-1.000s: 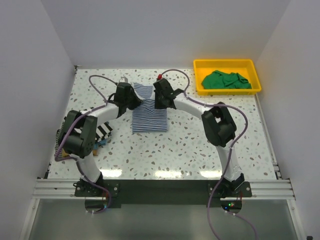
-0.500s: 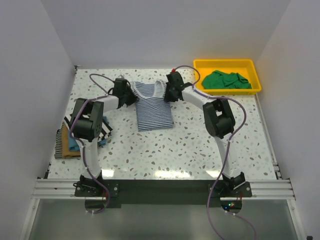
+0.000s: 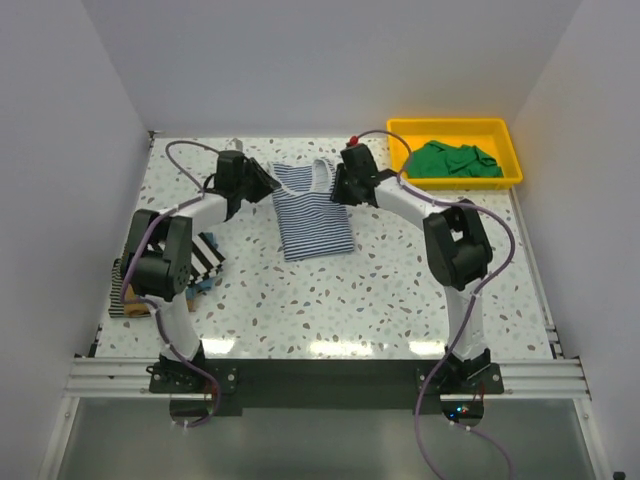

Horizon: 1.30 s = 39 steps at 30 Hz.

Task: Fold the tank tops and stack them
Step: Fold the tank top

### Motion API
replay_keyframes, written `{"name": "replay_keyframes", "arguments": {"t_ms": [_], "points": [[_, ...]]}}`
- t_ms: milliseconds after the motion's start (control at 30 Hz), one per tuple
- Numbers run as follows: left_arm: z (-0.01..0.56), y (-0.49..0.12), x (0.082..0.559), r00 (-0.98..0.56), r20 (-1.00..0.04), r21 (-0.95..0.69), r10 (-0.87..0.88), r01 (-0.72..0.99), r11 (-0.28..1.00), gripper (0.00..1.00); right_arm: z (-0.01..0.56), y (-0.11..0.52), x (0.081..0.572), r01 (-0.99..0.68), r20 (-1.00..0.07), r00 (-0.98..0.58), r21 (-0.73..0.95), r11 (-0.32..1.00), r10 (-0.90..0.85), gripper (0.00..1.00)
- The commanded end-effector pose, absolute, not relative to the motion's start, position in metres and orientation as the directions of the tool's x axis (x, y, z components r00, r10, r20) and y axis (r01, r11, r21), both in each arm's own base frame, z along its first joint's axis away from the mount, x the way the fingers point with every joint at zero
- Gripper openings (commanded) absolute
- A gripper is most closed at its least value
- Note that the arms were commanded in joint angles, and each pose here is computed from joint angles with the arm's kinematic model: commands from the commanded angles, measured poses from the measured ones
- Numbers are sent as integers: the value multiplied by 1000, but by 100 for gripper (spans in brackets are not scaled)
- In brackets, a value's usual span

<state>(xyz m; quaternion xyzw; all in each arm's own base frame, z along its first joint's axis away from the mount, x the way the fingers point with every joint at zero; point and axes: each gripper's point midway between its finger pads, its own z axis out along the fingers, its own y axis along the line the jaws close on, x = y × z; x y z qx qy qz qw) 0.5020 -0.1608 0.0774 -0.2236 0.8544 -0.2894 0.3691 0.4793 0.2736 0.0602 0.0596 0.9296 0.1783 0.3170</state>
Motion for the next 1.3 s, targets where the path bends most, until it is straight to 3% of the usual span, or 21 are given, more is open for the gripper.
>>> {"name": "replay_keyframes", "arguments": {"t_ms": [0, 167, 367, 600, 833, 1000, 1100, 1133, 1267], "points": [[146, -177, 489, -560, -580, -705, -591, -20, 709, 35, 112, 295, 469, -103, -667, -720, 380, 919, 195, 28], [132, -215, 448, -623, -548, -720, -559, 10, 694, 31, 92, 308, 440, -121, -691, -716, 264, 957, 100, 27], [93, -246, 411, -704, -481, -738, -523, 3, 675, 27, 45, 312, 413, -115, -627, -777, 221, 969, 51, 24], [92, -211, 358, -680, -516, -666, -521, -65, 743, 29, 13, 308, 334, -129, -557, -830, 214, 968, 12, 23], [113, -163, 312, -649, -582, -553, -490, -127, 824, 41, 13, 322, 231, -144, -517, -856, 289, 946, 27, 22], [119, -142, 280, -638, -596, -530, -488, -144, 836, 42, 19, 311, 172, -149, -503, -863, 317, 937, 33, 22], [114, -140, 273, -645, -597, -527, -478, -134, 839, 42, 29, 299, 164, -142, -513, -857, 317, 938, 44, 27], [105, -142, 270, -663, -584, -524, -468, -133, 841, 41, 33, 293, 164, -143, -523, -852, 299, 944, 37, 35], [93, -157, 269, -711, -549, -551, -439, -87, 830, 39, 74, 281, 191, -137, -603, -796, 280, 950, 63, 50]]}}
